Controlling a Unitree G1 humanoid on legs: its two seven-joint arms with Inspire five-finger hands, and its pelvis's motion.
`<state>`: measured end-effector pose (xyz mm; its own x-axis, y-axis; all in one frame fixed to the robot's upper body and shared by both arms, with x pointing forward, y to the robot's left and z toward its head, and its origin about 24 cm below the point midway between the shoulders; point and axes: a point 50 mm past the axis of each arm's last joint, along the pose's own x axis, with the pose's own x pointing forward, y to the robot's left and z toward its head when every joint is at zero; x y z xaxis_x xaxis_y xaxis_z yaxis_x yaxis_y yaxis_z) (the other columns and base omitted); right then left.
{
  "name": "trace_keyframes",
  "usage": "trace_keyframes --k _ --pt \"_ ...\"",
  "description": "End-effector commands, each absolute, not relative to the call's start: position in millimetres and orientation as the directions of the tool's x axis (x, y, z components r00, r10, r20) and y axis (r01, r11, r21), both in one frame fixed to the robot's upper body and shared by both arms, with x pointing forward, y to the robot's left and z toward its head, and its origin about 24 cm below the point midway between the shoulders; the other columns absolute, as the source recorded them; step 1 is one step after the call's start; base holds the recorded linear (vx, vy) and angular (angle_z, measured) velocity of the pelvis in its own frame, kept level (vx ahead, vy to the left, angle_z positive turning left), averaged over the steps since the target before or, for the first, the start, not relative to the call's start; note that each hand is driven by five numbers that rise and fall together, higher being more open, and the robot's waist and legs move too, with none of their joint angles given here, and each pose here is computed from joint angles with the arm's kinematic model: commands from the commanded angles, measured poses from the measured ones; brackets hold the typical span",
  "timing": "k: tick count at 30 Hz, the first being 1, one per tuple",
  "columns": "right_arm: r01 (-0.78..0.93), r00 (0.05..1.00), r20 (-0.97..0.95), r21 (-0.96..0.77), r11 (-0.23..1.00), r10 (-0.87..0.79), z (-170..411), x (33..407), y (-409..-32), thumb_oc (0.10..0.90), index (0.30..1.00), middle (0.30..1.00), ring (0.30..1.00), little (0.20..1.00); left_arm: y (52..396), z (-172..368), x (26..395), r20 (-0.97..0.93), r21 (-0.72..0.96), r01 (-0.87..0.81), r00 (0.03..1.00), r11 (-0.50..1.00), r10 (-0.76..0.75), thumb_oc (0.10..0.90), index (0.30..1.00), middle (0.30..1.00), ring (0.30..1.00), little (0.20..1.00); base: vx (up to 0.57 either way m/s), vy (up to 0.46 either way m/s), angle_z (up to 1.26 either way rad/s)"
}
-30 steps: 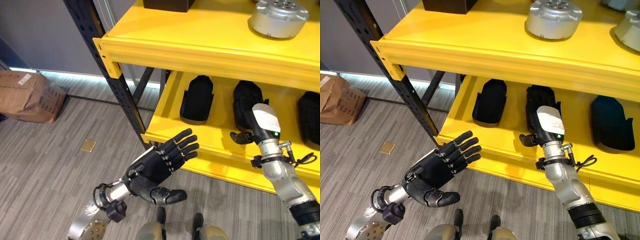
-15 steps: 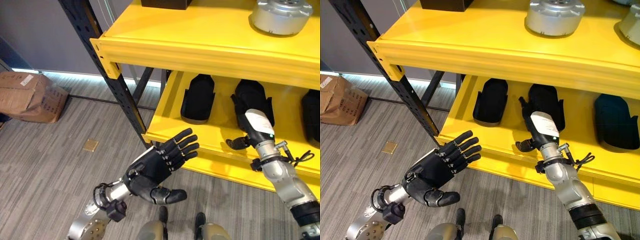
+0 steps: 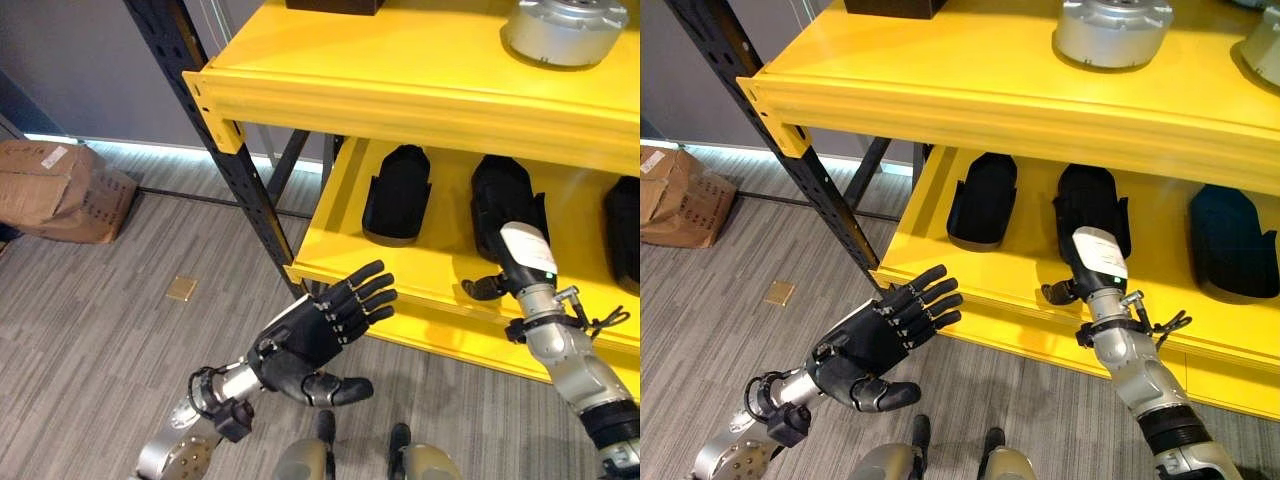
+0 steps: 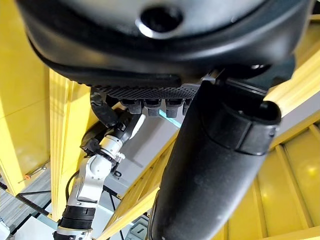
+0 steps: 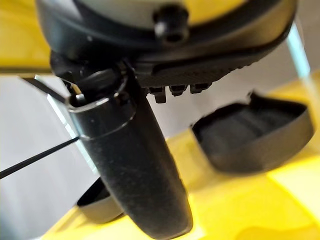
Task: Move parts from the plastic box to the shelf.
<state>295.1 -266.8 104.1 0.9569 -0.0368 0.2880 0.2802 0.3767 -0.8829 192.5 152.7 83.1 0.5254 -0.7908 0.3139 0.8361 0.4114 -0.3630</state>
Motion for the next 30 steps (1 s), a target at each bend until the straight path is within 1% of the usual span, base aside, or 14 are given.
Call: trace_keyframes --k 1,3,7,13,18,21,26,30 --pt "0.555 0.812 0.584 -0.761 0.336 -0.018 179 308 -271 0.9 1.0 1.0 1.0 1.0 143 119 187 0.51 -0.247 0.923 0.383 0.295 -0.771 0.9 1.0 1.0 1.0 1.0 0.0 0.04 -0.02" --pt "0.587 0.786 0.618 -0.737 0.335 -0.016 180 307 -268 0.9 1.0 1.0 1.0 1.0 141 120 188 0.515 -0.242 0.926 0.377 0.291 -0.77 0.9 1.0 1.0 1.0 1.0 -0.01 0.058 -0.02" --pt "0.6 0.772 0.635 -0.716 0.357 -0.025 182 308 -267 0.9 1.0 1.0 1.0 1.0 139 122 188 0.525 -0.239 0.926 0.376 0.291 -0.764 0.9 1.0 1.0 1.0 1.0 -0.01 0.034 0.0" --pt "0.559 0.802 0.597 -0.739 0.377 -0.019 176 310 -263 0.9 1.0 1.0 1.0 1.0 137 123 189 0.533 -0.235 0.927 0.375 0.293 -0.758 0.9 1.0 1.0 1.0 1.0 -0.01 0.021 -0.01" --pt "0.464 0.866 0.501 -0.8 0.379 -0.004 165 314 -264 0.9 1.0 1.0 1.0 1.0 139 122 191 0.532 -0.242 0.923 0.383 0.298 -0.755 0.9 1.0 1.0 1.0 1.0 0.0 0.0 0.0" --pt "0.454 0.873 0.488 -0.803 0.385 -0.011 162 315 -265 0.9 1.0 1.0 1.0 1.0 139 122 191 0.53 -0.239 0.924 0.383 0.3 -0.757 0.9 1.0 1.0 1.0 1.0 0.0 0.0 0.0" --pt "0.417 0.905 0.405 -0.787 0.456 -0.129 151 319 -276 0.9 1.0 1.0 1.0 1.0 139 123 192 0.525 -0.23 0.924 0.383 0.307 -0.76 0.9 1.0 1.0 1.0 1.0 -0.01 -0.02 0.0" --pt "0.428 0.904 0.376 -0.771 0.472 -0.205 145 320 -283 0.9 1.0 1.0 1.0 1.0 139 124 193 0.524 -0.224 0.924 0.382 0.31 -0.761 0.9 1.0 1.0 1.0 1.0 0.0 0.0 0.0"
